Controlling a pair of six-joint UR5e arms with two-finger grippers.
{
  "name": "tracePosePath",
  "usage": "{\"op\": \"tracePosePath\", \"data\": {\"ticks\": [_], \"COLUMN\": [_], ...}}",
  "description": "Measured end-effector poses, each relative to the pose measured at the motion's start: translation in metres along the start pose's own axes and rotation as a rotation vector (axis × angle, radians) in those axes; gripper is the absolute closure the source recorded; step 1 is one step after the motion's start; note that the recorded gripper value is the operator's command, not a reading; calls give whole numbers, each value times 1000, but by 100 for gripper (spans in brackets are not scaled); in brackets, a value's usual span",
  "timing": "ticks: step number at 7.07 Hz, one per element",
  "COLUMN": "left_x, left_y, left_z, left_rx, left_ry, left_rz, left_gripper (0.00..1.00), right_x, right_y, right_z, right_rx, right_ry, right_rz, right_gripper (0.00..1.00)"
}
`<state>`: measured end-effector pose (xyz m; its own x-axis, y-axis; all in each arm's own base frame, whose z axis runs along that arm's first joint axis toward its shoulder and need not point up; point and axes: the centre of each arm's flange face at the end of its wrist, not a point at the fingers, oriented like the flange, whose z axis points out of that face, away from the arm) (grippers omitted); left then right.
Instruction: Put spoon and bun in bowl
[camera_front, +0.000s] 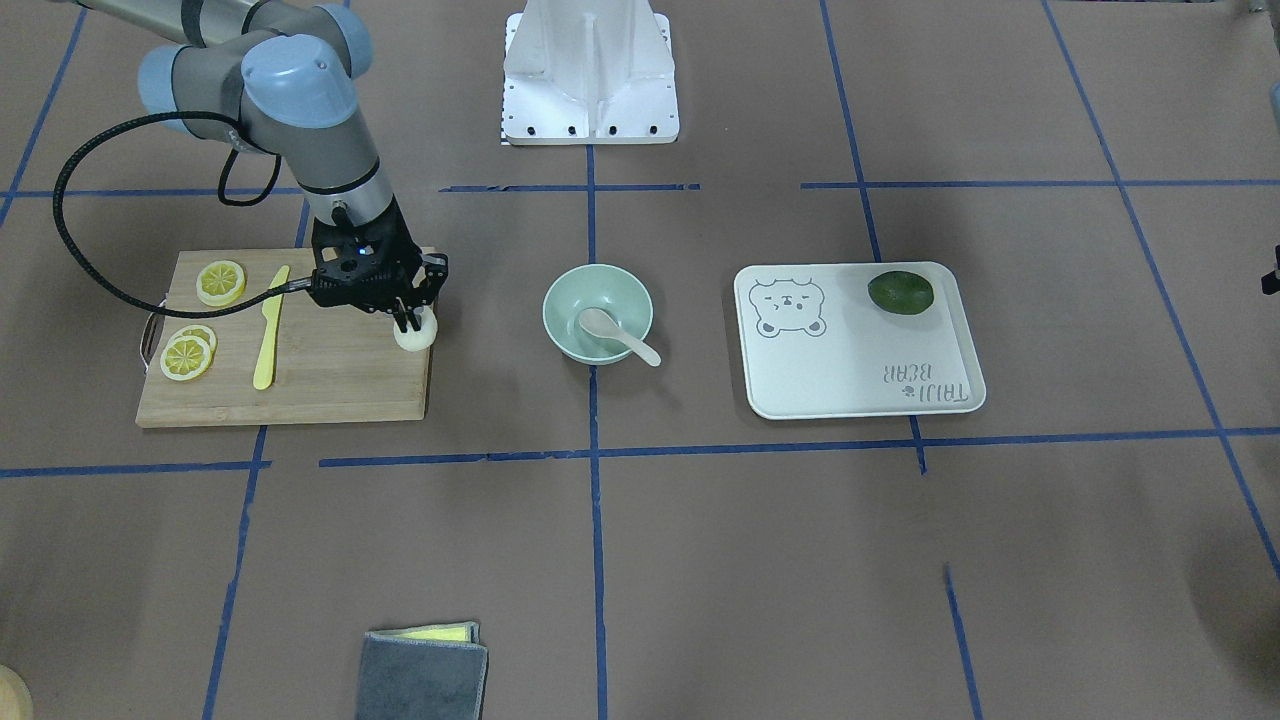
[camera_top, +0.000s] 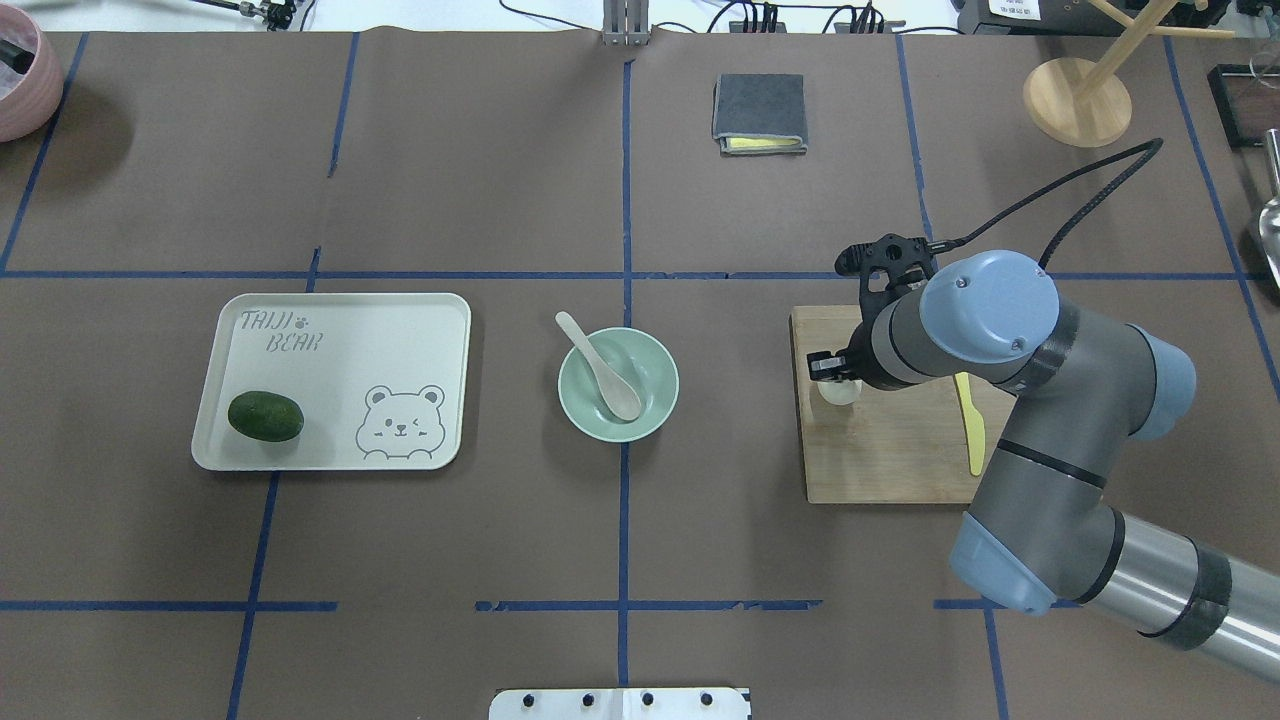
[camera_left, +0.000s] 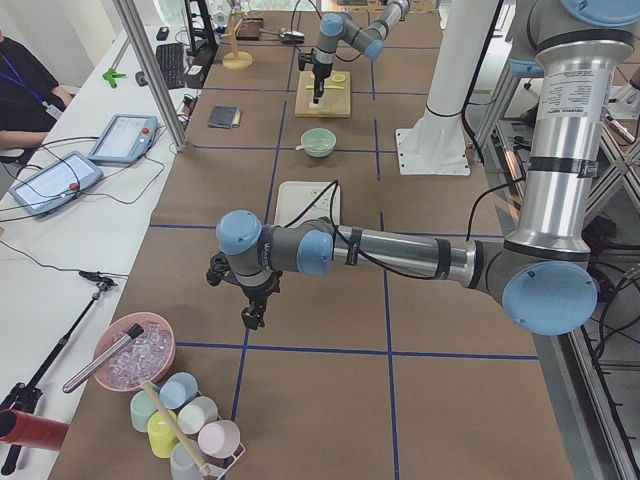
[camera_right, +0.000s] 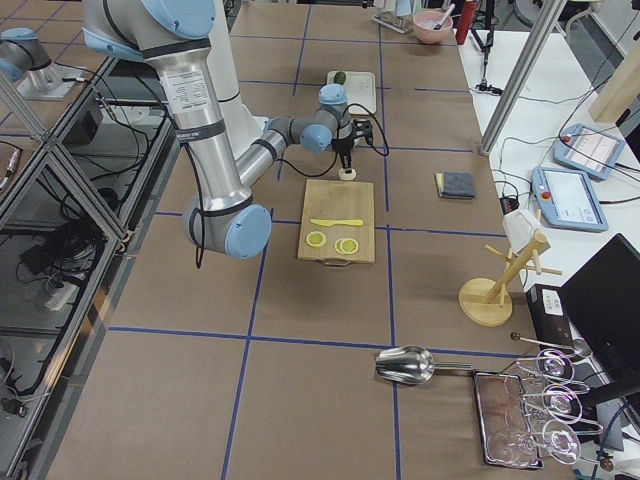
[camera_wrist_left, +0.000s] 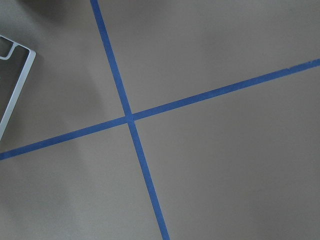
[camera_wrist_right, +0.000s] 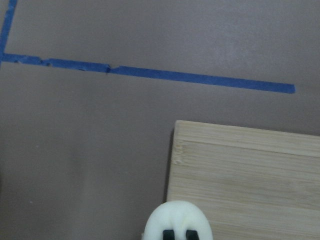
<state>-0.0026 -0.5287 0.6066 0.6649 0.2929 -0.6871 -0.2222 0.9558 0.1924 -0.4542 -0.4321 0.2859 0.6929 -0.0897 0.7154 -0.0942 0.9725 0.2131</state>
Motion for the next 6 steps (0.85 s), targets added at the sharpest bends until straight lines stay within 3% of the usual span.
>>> {"op": "tracePosePath", "data": {"ticks": [2,3,4,5,6], "left_x": [1,2,3,3,4], "left_y": [-1,-2,-2,-2,-3], "left_z": [-1,-2,-3,-3,-3], "left_rx": [2,4,5,6,6], "left_ry": [1,1,1,2,2], "left_rz": [1,3,5,5,6], "left_gripper": [0,0,0,0,0], "right_x": [-93,-136,-175,-199,-208], "right_y": [-20,-14,-6,0,3], "right_z": [-49,-53,-40,-19,2], "right_rx": [-8,17,57,76,87], "right_ry": [12,19,34,28,6], "right_rz": [117,165,190,193,191], "right_gripper": [100,100,64,1,0]}}
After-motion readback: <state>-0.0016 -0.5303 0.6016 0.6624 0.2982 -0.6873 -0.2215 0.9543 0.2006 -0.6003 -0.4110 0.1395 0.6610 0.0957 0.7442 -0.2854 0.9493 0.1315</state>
